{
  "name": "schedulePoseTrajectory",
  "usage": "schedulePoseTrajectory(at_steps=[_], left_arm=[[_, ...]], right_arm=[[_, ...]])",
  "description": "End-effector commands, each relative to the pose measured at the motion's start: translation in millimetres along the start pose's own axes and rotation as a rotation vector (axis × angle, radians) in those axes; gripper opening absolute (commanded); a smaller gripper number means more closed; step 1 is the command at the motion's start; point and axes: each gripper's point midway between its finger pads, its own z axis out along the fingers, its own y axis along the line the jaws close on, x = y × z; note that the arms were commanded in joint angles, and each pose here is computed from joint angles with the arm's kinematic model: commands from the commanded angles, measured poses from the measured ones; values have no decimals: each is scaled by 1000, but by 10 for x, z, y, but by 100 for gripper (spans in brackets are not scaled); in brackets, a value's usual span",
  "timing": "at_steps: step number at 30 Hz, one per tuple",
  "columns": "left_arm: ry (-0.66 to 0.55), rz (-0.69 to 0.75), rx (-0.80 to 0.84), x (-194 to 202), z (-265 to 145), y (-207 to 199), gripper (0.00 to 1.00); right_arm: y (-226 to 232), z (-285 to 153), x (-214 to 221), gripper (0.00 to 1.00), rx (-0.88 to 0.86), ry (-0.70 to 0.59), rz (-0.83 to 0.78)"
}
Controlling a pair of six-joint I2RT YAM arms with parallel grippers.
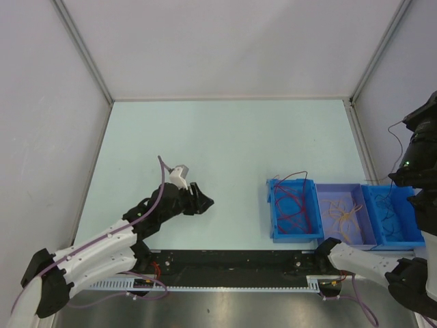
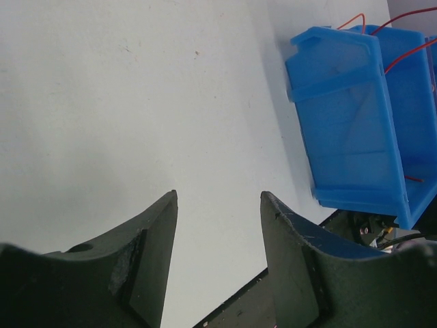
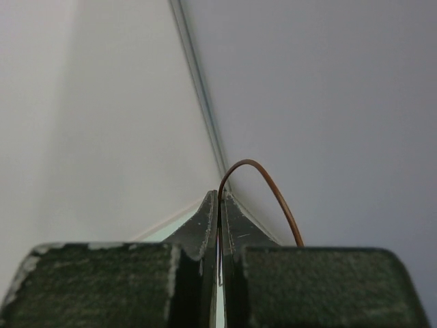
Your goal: Untangle the cables
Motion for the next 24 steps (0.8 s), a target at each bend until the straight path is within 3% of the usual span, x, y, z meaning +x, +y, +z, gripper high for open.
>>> schedulePoseTrajectory(at_steps=[1, 12, 19, 24], left_arm=[[-2, 9, 60, -52, 6, -175, 56], [14, 18, 72, -20, 47, -261, 56], [21, 21, 79, 7, 53, -292, 55], [-3, 27, 66, -36, 45, -273, 55]], right_arm=[[-346, -78, -233, 0, 95, -44, 89], [-238, -85, -127, 0, 87, 23, -91], [436, -93, 234, 0, 43, 128, -505], [776, -143, 333, 0, 12, 159, -649]])
